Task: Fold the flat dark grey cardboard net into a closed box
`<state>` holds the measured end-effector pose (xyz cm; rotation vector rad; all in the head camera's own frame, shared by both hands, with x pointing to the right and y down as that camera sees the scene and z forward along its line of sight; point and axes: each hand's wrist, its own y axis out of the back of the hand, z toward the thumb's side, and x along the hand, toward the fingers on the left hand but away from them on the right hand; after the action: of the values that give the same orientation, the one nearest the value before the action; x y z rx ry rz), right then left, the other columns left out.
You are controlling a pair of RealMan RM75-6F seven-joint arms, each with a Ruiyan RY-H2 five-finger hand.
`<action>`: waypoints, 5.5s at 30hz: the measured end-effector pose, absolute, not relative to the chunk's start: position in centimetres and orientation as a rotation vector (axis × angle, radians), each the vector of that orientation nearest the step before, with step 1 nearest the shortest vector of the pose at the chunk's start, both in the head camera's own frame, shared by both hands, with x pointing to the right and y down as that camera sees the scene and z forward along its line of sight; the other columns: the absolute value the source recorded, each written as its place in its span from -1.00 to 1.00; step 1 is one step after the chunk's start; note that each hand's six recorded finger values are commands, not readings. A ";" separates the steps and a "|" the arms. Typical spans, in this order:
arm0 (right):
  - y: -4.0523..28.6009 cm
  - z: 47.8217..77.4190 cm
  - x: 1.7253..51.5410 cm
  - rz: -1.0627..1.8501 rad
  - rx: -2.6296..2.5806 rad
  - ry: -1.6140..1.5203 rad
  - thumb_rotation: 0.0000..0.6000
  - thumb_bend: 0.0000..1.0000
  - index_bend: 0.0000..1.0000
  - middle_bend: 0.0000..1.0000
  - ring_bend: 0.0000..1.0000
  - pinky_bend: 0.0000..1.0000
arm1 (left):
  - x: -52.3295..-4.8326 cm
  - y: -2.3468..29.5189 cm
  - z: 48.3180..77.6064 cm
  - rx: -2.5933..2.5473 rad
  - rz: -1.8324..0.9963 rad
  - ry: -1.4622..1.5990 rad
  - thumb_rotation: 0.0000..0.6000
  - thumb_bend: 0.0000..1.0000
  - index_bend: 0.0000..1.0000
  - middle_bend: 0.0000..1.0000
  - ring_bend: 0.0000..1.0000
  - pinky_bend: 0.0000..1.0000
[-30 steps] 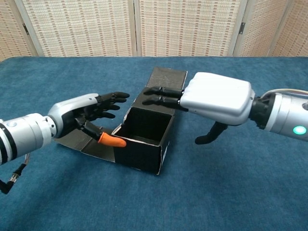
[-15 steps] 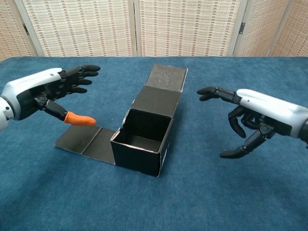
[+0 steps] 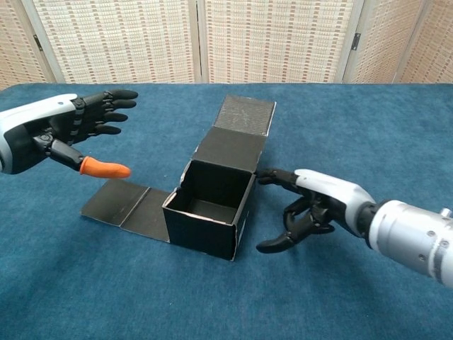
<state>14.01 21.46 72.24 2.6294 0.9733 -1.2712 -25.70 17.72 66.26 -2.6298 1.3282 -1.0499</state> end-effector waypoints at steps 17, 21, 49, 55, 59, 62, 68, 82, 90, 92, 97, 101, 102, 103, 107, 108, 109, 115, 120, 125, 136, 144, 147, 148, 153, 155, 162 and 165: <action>16.8 73.4 11.4 -1.425 2.672 0.942 1.00 -1.00 -1.00 -1.00 0.32 1.00 | -26.2 17.9 66.5 -2.635 -1.070 1.323 1.00 -0.65 -1.00 -1.00 -1.00 -0.88; 17.6 73.5 12.0 -1.412 2.632 0.963 1.00 -1.00 -1.00 -1.00 0.31 1.00 | -25.9 17.9 66.4 -2.644 -1.059 1.311 1.00 -0.65 -1.00 -1.00 -1.00 -0.88; 16.9 76.2 6.1 -1.175 2.467 1.355 1.00 -0.59 -0.23 -0.09 0.63 1.00 | -28.2 17.9 65.5 -2.578 -1.001 1.398 1.00 -0.65 -0.21 -0.25 0.13 0.48; 14.5 75.3 6.4 -1.001 2.338 1.375 1.00 -0.56 -0.18 -0.07 0.63 1.00 | -27.7 18.2 63.9 -2.584 -0.884 1.324 1.00 -0.54 0.20 0.22 0.75 0.90; 12.8 74.0 6.6 -0.871 2.266 1.358 1.00 -0.56 -0.18 -0.07 0.63 1.00 | -26.1 19.3 63.3 -2.703 -0.784 1.129 1.00 -0.51 0.19 0.17 0.80 0.91; 12.0 72.8 6.8 -0.785 2.224 1.332 1.00 -0.56 -0.18 -0.07 0.63 1.00 | -24.6 20.6 63.3 -2.777 -0.725 0.884 1.00 -0.50 0.05 0.10 0.81 0.91; 11.2 70.6 8.2 -0.682 2.175 1.270 1.00 -0.56 -0.18 -0.07 0.63 1.00 | -23.0 21.8 65.1 -2.779 -0.767 0.572 1.00 -0.50 -0.14 -0.12 0.81 0.91; 14.4 69.7 11.0 -0.686 2.187 1.144 1.00 -0.56 -0.18 -0.08 0.63 1.00 | -25.8 15.9 66.4 -2.461 -0.873 0.924 1.00 -0.19 -0.40 -0.39 0.75 0.89; 15.4 69.7 11.3 -0.717 2.262 1.117 1.00 -0.56 -0.18 -0.08 0.63 1.00 | -26.0 15.1 64.7 -2.337 -0.731 1.025 1.00 -0.08 -0.33 -0.34 0.75 0.89; 15.6 69.7 11.3 -0.733 2.291 1.111 1.00 -0.56 -0.18 -0.08 0.63 1.00 | -25.9 14.9 64.3 -2.293 -0.693 1.010 1.00 -0.08 -0.30 -0.32 0.74 0.89; 16.2 70.0 10.7 -0.775 2.369 1.096 1.00 -0.56 -0.18 -0.08 0.63 1.00 | -25.3 14.4 64.1 -2.211 -0.640 0.975 1.00 -0.08 -0.27 -0.29 0.75 0.89; 16.7 70.4 10.2 -0.803 2.409 1.079 1.00 -0.56 -0.18 -0.09 0.63 1.00 | -24.7 14.2 64.3 -2.186 -0.609 0.951 1.00 -0.11 -0.27 -0.29 0.75 0.89; 16.8 70.6 10.1 -0.812 2.418 1.076 1.00 -0.56 -0.18 -0.09 0.63 1.00 | -24.6 14.2 64.4 -2.178 -0.602 0.945 1.00 -0.13 -0.27 -0.29 0.74 0.89; 16.9 70.8 10.0 -0.824 2.428 1.072 1.00 -0.56 -0.18 -0.09 0.63 1.00 | -24.5 14.2 64.5 -2.165 -0.594 0.935 1.00 -0.15 -0.27 -0.29 0.74 0.89; 17.2 71.2 9.7 -0.843 2.447 1.062 1.00 -0.56 -0.18 -0.09 0.63 1.00 | -24.1 14.4 65.0 -2.124 -0.567 0.901 1.00 -0.19 -0.26 -0.29 0.74 0.89; 17.2 71.2 9.7 -0.844 2.449 1.061 1.00 -0.56 -0.18 -0.09 0.63 1.00 | -24.1 14.4 65.1 -2.117 -0.563 0.893 1.00 -0.19 -0.25 -0.28 0.74 0.89; 17.3 71.3 9.6 -0.849 2.454 1.058 1.00 -0.56 -0.18 -0.10 0.63 1.00 | -24.0 14.5 65.2 -2.108 -0.561 0.880 1.00 -0.19 -0.24 -0.28 0.74 0.89; 17.7 73.6 10.0 -0.942 2.479 1.063 1.00 -0.56 -0.18 -0.10 0.63 1.00 | -23.5 15.5 67.6 -2.075 -0.569 0.783 1.00 -0.20 -0.20 -0.26 0.74 0.88; 18.2 75.2 9.9 -0.992 2.491 1.066 1.00 -0.56 -0.18 -0.10 0.63 1.00 | -22.8 16.4 69.5 -2.058 -0.569 0.697 1.00 -0.20 -0.20 -0.26 0.74 0.88; 18.4 76.2 10.0 -1.022 2.508 1.074 1.00 -0.56 -0.18 -0.10 0.63 1.00 | -21.9 17.2 70.8 -2.037 -0.564 0.594 1.00 -0.20 -0.19 -0.27 0.74 0.87; 18.8 76.7 10.0 -1.025 2.541 1.079 1.00 -0.55 -0.18 -0.10 0.62 1.00 | -20.9 17.7 71.6 -1.993 -0.554 0.484 1.00 -0.20 -0.24 -0.28 0.73 0.87; 19.2 76.4 9.9 -1.026 2.583 1.076 1.00 -0.55 -0.18 -0.10 0.62 1.00 | -20.9 17.8 72.1 -1.937 -0.570 0.381 1.00 -0.20 -0.24 -0.28 0.73 0.86; 19.3 76.3 9.9 -1.024 2.593 1.076 1.00 -0.56 -0.18 -0.10 0.62 1.00 | -20.9 17.8 72.2 -1.931 -0.580 0.354 1.00 -0.20 -0.17 -0.23 0.73 0.85; 19.3 76.2 10.0 -1.024 2.597 1.079 1.00 -0.55 -0.18 -0.10 0.62 1.00 | -20.8 17.9 72.2 -1.932 -0.582 0.349 1.00 -0.20 -0.13 -0.20 0.73 0.85; 19.2 76.2 10.3 -1.031 2.599 1.091 1.00 -0.55 -0.19 -0.10 0.62 1.00 | -21.2 17.8 71.7 -1.943 -0.581 0.358 1.00 -0.19 -0.03 -0.12 0.73 0.85; 19.1 76.2 10.4 -1.031 2.597 1.097 1.00 -0.55 -0.19 -0.10 0.62 1.00 | -21.5 17.7 71.5 -1.942 -0.584 0.361 1.00 -0.19 -0.05 -0.12 0.73 0.85; 19.2 76.0 10.2 -1.023 2.600 1.086 1.00 -0.55 -0.18 -0.10 0.62 1.00 | -21.9 17.9 72.0 -1.929 -0.618 0.322 1.00 -0.19 -0.07 -0.12 0.73 0.85; 19.4 76.0 10.1 -1.021 2.602 1.081 1.00 -0.55 -0.18 -0.10 0.62 1.00 | -21.8 18.0 72.3 -1.912 -0.628 0.293 1.00 -0.20 -0.06 -0.12 0.73 0.85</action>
<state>10.15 19.38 75.95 2.6024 1.0805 -1.0209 -21.77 18.01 72.33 -1.9119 0.2926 -0.6279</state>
